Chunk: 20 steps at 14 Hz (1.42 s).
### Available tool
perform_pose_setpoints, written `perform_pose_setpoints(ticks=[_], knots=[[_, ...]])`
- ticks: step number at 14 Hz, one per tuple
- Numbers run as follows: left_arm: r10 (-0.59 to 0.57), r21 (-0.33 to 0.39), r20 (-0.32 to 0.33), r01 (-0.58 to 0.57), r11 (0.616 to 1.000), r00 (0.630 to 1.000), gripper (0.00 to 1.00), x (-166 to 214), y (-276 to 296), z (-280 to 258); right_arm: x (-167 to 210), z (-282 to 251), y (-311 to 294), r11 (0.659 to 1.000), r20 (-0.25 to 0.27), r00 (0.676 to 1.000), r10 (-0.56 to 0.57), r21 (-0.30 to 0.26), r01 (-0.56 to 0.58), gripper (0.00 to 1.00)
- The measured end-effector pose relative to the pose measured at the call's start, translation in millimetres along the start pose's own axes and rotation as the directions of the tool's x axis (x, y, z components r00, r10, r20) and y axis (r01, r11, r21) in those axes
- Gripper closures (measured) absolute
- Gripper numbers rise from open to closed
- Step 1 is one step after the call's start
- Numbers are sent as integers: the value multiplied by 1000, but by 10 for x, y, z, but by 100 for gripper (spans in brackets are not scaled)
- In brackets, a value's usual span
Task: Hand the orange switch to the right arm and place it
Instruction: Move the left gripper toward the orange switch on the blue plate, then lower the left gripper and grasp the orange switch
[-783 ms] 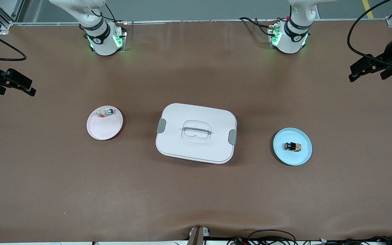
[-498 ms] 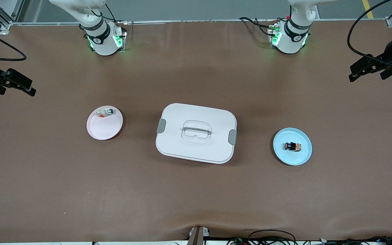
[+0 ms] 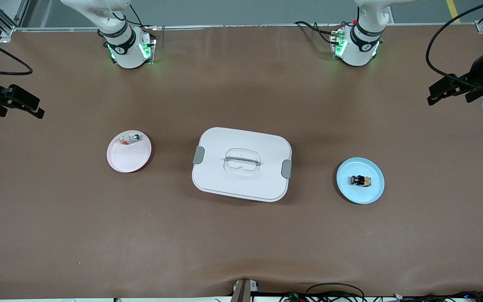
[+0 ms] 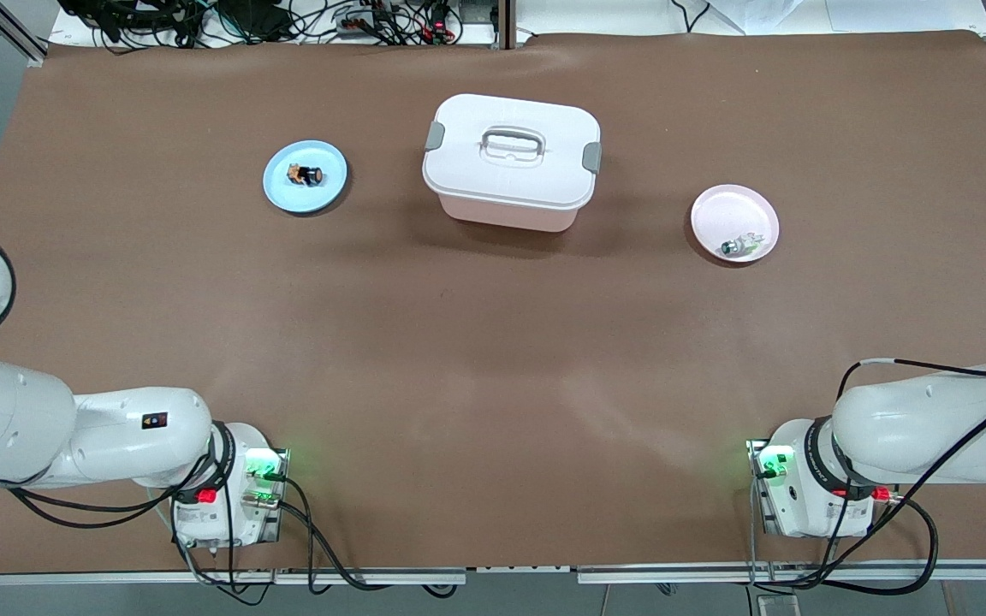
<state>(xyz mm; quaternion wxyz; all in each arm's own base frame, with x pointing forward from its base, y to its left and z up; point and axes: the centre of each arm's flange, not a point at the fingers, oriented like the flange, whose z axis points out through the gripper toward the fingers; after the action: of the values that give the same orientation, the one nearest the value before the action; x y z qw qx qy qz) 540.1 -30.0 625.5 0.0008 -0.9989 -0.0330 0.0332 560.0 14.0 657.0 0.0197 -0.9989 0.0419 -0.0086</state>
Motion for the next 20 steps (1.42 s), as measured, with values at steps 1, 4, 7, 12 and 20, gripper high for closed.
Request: perform_pose_setpoints(ticks=[1, 4, 7, 12, 20], knots=[[3, -1, 16, -3, 1000, 1000, 0, 67, 13, 100, 0, 2, 0, 1000, 0, 1000, 0, 0, 0, 0], [18, -8, 34, -18, 1000, 999, 0, 252, 105, 349, 0, 4, 0, 1000, 1, 1000, 0, 0, 0, 0], [28, -12, 38, -27, 1000, 999, 0, 383, 184, 608, 0, 5, 0, 1000, 1, 1000, 0, 0, 0, 0], [34, -19, 9, -34, 999, 999, 0, 502, 246, 1330, 0, 9, 0, 1000, 2, 1000, 0, 0, 0, 0], [83, -20, -74, -84, 996, 994, 0, 722, 403, 2720, 0, 14, 0, 1000, 2, 1000, 0, 0, 0, 0]])
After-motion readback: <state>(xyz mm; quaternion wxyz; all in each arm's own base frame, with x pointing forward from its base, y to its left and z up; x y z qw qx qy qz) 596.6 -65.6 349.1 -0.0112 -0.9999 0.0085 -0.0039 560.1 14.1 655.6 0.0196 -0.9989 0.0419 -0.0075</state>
